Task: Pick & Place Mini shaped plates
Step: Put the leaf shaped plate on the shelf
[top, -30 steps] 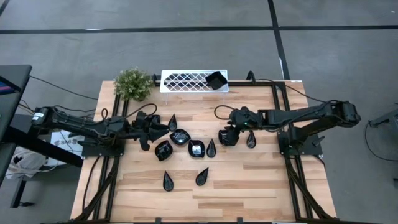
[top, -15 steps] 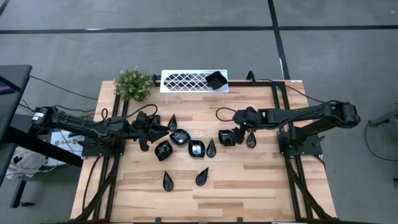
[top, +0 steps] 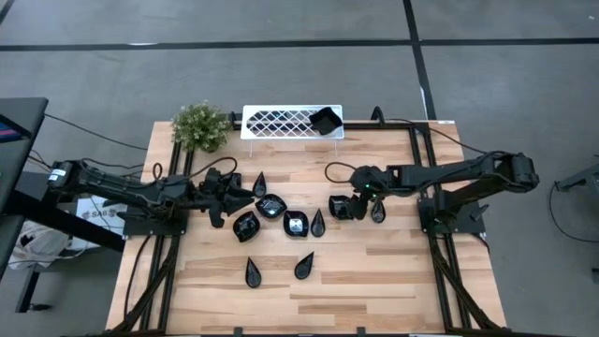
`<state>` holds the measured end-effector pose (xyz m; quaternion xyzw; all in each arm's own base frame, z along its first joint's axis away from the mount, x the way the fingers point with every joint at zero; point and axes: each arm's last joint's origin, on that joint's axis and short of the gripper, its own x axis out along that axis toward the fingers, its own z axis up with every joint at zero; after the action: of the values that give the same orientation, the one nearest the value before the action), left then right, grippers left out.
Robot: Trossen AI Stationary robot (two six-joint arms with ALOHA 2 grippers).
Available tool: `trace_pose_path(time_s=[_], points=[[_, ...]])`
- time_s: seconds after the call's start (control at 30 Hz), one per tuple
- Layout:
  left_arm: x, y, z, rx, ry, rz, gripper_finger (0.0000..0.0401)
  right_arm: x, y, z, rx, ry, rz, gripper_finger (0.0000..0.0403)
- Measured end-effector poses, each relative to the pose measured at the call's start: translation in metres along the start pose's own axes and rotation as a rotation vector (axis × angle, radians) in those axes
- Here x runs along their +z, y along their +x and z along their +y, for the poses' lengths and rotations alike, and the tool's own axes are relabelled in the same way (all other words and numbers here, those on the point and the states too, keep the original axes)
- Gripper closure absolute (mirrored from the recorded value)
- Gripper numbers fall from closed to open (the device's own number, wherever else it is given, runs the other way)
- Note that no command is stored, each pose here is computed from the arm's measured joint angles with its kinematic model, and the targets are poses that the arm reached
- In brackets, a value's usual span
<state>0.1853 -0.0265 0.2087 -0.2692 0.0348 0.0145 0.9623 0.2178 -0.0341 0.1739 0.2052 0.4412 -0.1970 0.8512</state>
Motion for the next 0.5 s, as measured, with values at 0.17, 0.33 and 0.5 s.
trace_pose_path(time_s=[0.17,0.33,0.5], points=[[0.000,0.000,0.000,0.001,0.000,0.002,0.0270,0.001,0.020,0.001,0.005,0.017,0.025,0.0188],[0.000,0.000,0.000,0.001,-0.003,0.001,0.0270,0.000,0.034,0.003,0.029,0.037,0.054,0.0182],[0.000,0.000,0.000,0.001,-0.007,0.002,0.0270,-0.003,0.041,0.001,0.014,0.041,0.093,0.0187]])
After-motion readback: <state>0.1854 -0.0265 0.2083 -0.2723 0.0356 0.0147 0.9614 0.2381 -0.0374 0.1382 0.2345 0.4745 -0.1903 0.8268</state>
